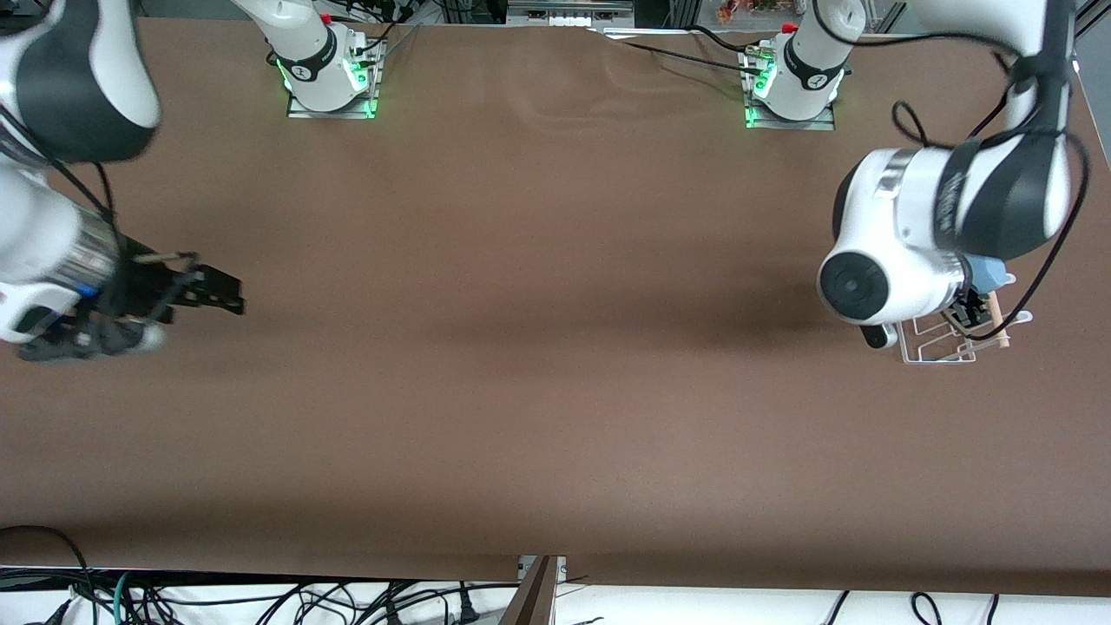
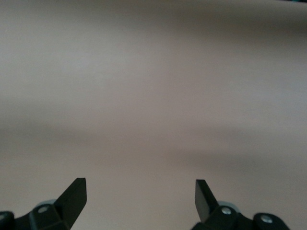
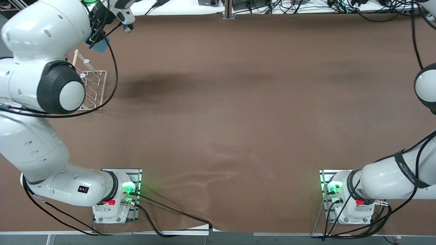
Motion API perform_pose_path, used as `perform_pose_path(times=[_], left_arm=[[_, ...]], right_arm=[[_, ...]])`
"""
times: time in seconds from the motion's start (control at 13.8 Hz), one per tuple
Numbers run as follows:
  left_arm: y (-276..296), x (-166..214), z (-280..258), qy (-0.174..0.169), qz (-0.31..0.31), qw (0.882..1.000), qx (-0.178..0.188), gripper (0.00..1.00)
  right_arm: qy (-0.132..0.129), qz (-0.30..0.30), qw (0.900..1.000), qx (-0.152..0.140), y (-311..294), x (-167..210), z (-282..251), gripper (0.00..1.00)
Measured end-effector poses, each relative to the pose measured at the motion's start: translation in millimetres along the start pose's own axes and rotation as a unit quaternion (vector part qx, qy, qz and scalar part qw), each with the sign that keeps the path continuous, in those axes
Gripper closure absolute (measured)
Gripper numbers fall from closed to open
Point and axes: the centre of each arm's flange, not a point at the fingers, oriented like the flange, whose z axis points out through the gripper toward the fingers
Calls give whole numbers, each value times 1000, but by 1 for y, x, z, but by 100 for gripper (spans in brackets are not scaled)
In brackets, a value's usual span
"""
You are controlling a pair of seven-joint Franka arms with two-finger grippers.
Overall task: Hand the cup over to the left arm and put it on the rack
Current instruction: 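Carry the cup with the left gripper into the wire rack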
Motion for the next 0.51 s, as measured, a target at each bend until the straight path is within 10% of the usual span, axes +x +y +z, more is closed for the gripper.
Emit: perform_pose_path(times=[0.22, 0.51], left_arm=[[-5, 60, 50, -130, -38, 991, -6, 22], [-9, 84, 77, -165, -93, 982, -7, 22]], right_arm=[[16, 13, 999, -27, 21, -26, -35, 0], [7, 11, 999, -52, 24, -52, -56, 0]])
